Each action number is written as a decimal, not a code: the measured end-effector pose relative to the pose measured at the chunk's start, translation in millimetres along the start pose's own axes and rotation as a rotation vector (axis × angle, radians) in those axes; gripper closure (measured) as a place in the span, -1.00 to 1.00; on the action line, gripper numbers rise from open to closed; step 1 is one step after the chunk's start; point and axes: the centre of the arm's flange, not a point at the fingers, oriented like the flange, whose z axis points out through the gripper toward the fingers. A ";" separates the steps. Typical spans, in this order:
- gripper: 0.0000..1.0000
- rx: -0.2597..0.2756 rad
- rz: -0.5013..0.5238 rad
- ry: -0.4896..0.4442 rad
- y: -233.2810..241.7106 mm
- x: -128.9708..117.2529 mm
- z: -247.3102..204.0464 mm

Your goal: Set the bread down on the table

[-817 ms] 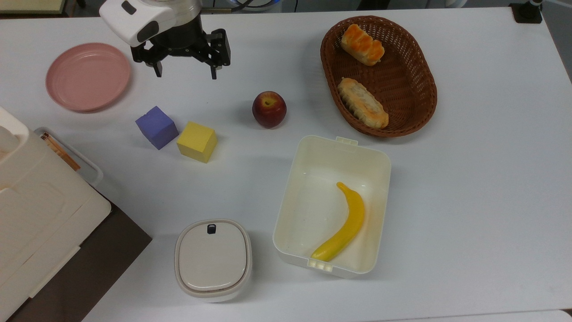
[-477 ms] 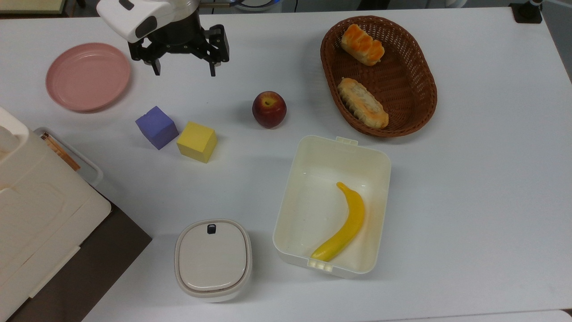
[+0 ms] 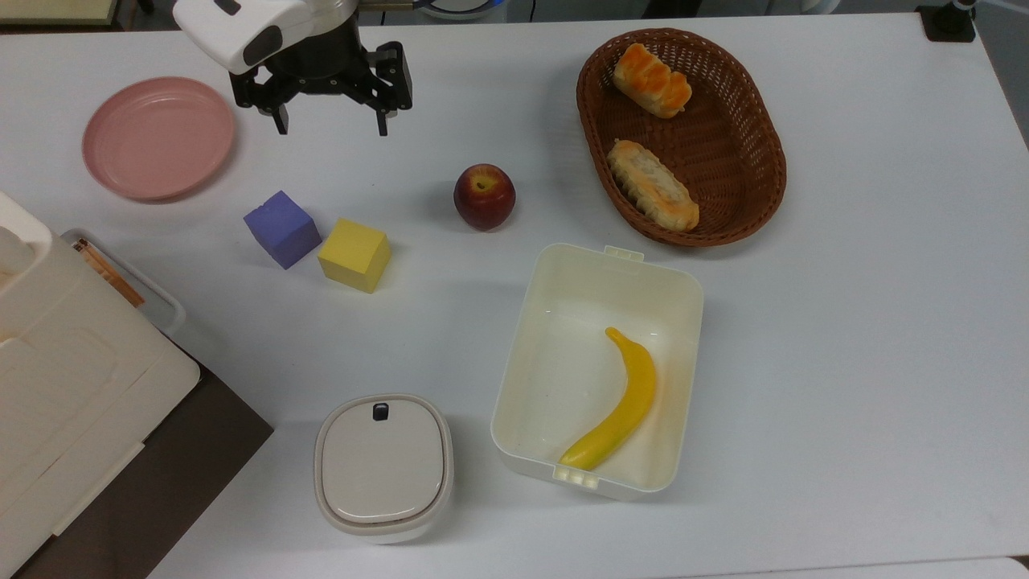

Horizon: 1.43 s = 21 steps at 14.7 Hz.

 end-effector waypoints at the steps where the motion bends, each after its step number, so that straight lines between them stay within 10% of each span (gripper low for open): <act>1: -1.00 0.000 0.000 0.000 0.0 0.0 0.0; 21: -1.00 0.008 -0.012 -0.052 -6.4 -4.8 4.6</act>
